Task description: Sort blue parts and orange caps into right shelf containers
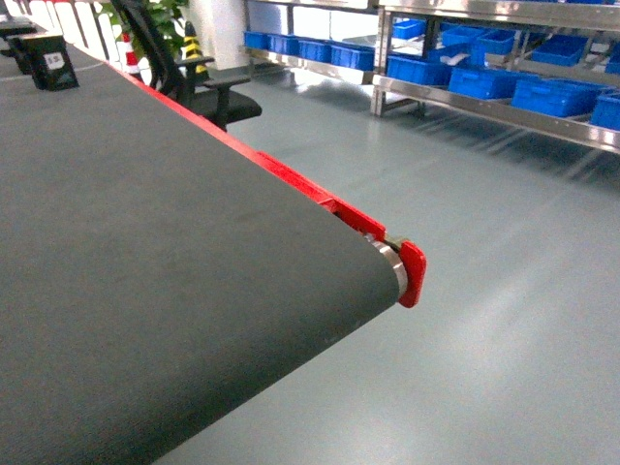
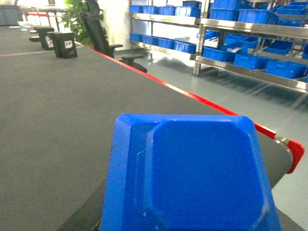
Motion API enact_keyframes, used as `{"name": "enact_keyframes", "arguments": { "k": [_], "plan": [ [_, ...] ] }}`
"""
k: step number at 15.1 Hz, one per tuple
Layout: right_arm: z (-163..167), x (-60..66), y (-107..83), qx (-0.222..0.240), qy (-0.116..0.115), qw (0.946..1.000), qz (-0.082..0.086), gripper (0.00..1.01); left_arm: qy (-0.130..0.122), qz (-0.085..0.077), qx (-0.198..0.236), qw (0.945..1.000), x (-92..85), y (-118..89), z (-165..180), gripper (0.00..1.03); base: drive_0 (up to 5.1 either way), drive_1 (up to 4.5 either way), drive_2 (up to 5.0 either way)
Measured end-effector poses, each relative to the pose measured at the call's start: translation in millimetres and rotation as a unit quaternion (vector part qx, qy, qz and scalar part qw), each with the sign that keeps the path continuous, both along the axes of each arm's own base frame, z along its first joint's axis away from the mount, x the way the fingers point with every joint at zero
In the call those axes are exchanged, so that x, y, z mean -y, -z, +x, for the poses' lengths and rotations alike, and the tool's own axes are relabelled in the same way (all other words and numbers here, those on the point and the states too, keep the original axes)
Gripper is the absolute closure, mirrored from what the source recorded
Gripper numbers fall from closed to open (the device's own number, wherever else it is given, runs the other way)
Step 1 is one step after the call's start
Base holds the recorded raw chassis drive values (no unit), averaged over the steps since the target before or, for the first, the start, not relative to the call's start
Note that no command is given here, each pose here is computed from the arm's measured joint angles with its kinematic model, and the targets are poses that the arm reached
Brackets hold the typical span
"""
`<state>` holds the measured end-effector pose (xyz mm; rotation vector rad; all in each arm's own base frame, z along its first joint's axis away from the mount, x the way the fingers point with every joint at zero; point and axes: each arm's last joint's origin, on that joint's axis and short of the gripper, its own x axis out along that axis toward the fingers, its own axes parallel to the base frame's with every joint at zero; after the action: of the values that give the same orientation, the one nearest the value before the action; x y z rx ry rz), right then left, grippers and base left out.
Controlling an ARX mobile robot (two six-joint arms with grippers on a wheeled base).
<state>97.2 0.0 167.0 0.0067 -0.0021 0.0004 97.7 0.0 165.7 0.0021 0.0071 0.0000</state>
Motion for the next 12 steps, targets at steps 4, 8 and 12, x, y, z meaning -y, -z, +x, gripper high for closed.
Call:
{"name": "enact_keyframes", "arguments": {
  "k": [4, 8, 12],
  "plan": [
    [0.0, 0.0, 0.0, 0.000, 0.000, 1.0000, 0.000, 0.55, 0.000, 0.000, 0.000, 1.0000, 0.0, 0.0, 0.0, 0.60, -1.5, -1.53, -1.5],
    [0.0, 0.0, 0.0, 0.000, 0.000, 1.0000, 0.000, 0.55, 0.000, 0.000, 0.000, 1.0000, 0.0, 0.0, 0.0, 0.60, -1.6, -1.60, -1.6],
    [0.0, 0.0, 0.0, 0.000, 0.000, 1.0000, 0.000, 0.55, 0.000, 0.000, 0.000, 1.0000, 0.0, 0.0, 0.0, 0.60, -1.6, -1.57, -1.6]
  ]
}}
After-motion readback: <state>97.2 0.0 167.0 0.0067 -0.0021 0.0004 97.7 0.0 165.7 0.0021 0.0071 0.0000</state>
